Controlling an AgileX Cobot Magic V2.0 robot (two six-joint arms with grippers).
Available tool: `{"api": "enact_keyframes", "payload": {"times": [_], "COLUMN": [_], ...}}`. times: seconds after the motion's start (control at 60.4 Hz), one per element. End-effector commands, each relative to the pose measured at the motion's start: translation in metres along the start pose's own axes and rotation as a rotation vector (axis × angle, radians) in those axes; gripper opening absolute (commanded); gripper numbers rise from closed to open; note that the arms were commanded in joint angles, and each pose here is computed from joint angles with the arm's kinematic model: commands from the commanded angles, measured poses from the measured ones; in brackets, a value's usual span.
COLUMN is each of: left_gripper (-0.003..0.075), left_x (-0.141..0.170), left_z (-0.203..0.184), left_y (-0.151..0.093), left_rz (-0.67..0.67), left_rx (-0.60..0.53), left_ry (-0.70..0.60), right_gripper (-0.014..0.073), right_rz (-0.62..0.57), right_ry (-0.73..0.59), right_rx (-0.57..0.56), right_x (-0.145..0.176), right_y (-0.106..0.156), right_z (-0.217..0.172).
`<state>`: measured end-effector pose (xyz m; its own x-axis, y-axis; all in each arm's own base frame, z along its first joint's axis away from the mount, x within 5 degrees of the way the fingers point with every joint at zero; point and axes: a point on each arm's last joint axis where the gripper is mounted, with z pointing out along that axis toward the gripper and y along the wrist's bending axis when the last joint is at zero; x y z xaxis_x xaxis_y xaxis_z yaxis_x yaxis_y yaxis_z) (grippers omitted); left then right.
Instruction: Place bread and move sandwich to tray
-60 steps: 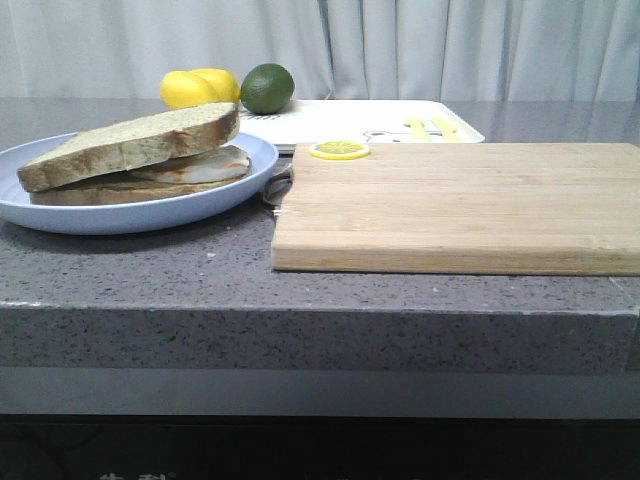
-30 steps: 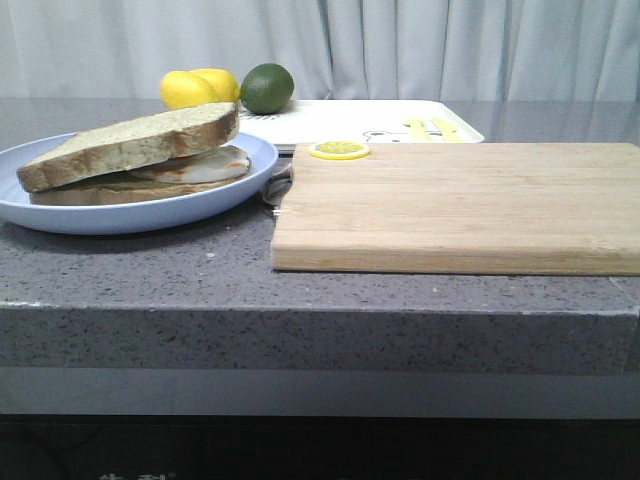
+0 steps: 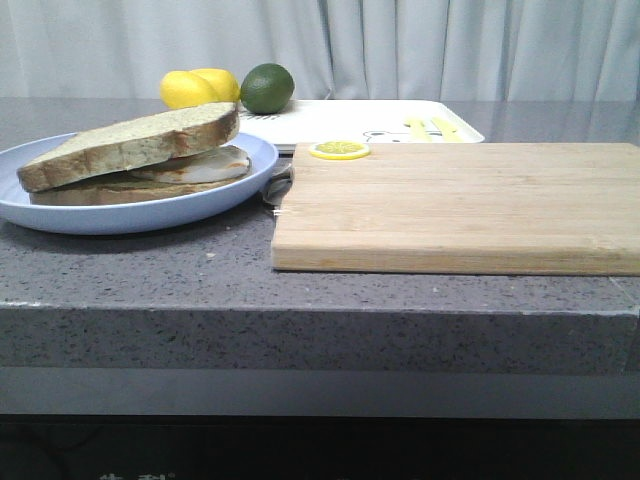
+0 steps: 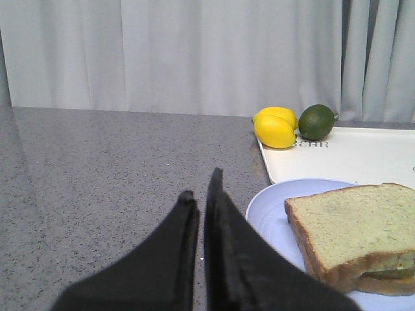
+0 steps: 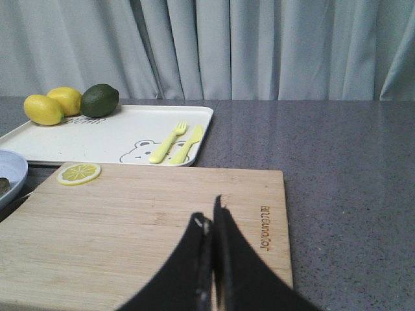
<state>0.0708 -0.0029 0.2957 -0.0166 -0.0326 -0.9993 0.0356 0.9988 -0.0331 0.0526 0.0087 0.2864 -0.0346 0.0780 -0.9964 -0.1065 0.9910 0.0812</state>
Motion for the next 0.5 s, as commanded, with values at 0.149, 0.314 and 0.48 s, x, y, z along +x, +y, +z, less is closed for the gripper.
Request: {"api": "enact_keyframes", "payload": {"times": [0.149, 0.314, 0.48], "left_gripper": [0.0496, 0.0527, 0.0526], "left_x": [-0.022, -0.025, -0.018], "left_z": [-0.001, 0.002, 0.030], "left_y": [0.000, 0.001, 0.001], "left_rz": [-0.013, -0.086, -0.123], "left_rx": [-0.006, -0.003, -0.007], "left_ry": [-0.168, -0.190, -0.035], "right_gripper": [-0.0057, -0.0057, -0.0057], "right_rz": [0.007, 0.007, 0.007], "right_ry": [-0.094, -0.094, -0.094], "right_rx": [0.015, 0.015, 0.015], "right_x": [-0.015, -0.015, -0.015], "right_y": [-0.001, -0.001, -0.001], "right_z": [-0.001, -0.001, -0.001]}}
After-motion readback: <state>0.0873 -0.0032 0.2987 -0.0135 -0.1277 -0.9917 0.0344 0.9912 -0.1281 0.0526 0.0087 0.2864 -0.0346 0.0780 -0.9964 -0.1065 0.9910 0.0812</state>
